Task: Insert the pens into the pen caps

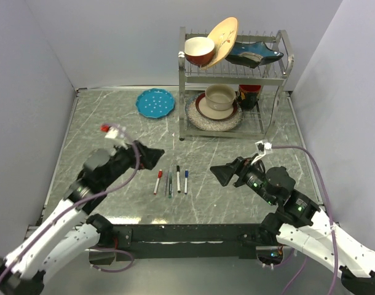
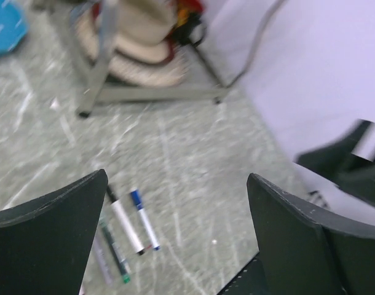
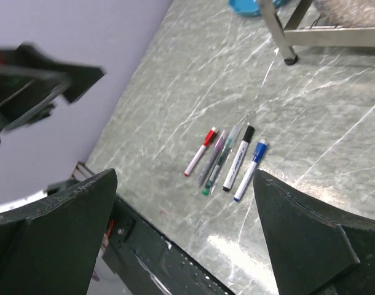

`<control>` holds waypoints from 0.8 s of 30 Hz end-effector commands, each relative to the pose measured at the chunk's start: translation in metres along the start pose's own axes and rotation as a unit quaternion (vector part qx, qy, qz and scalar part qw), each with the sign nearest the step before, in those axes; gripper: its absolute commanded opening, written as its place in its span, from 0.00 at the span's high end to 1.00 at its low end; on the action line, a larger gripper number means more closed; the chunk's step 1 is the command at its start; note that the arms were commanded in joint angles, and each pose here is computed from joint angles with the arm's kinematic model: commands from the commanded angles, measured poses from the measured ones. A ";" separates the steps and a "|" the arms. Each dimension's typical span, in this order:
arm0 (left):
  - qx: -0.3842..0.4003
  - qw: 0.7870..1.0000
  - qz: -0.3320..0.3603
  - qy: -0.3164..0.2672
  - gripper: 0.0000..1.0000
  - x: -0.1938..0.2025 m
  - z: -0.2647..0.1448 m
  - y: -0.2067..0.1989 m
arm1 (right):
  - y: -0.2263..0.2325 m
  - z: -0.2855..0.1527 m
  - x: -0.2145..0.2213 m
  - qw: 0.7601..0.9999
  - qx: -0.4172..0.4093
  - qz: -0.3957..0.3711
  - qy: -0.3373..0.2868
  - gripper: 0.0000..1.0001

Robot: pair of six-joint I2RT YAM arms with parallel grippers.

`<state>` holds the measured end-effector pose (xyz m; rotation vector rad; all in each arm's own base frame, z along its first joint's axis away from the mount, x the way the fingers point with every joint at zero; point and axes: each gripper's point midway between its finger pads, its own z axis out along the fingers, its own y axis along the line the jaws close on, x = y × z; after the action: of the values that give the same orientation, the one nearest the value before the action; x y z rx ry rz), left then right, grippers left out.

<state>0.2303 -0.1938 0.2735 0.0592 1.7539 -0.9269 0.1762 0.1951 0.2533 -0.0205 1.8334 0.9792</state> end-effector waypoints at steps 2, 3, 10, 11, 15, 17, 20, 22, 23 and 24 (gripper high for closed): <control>0.085 0.995 0.015 -0.040 0.01 -0.005 -0.028 -0.025 | 0.010 -0.004 -0.032 0.999 0.011 0.014 -0.040 0.00; 0.091 0.995 0.011 -0.041 0.01 -0.004 -0.031 -0.027 | 0.012 -0.004 -0.033 0.999 0.008 0.015 -0.041 0.00; 0.124 0.991 0.005 -0.042 0.01 0.000 -0.041 -0.037 | 0.010 0.003 -0.034 0.999 0.014 0.014 -0.047 0.00; 0.126 0.991 0.006 -0.045 0.01 -0.001 -0.040 -0.038 | 0.011 0.003 -0.034 0.999 0.012 0.013 -0.046 0.00; 0.126 0.991 0.010 -0.045 0.01 -0.003 -0.039 -0.038 | 0.012 0.005 -0.037 0.999 0.011 0.012 -0.051 0.00; 0.125 0.991 0.009 -0.042 0.01 -0.002 -0.038 -0.038 | 0.013 0.004 -0.038 0.999 0.009 0.011 -0.052 0.00; 0.121 0.991 0.009 -0.047 0.01 -0.004 -0.038 -0.037 | 0.015 0.001 -0.040 0.998 0.005 0.009 -0.056 0.00; 0.122 0.991 0.009 -0.049 0.01 -0.006 -0.040 -0.038 | 0.016 -0.002 -0.044 0.998 0.001 0.009 -0.065 0.00; 0.120 0.991 0.010 -0.053 0.01 -0.007 -0.041 -0.038 | 0.015 -0.002 -0.043 0.998 0.001 0.007 -0.065 0.00; 0.118 0.991 0.010 -0.056 0.01 -0.008 -0.042 -0.037 | 0.015 -0.002 -0.044 0.998 0.000 0.006 -0.067 0.00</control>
<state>0.1862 -0.1938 0.2851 0.1717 1.6031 -1.0879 0.1869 0.1922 0.2600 0.0320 1.8351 0.9324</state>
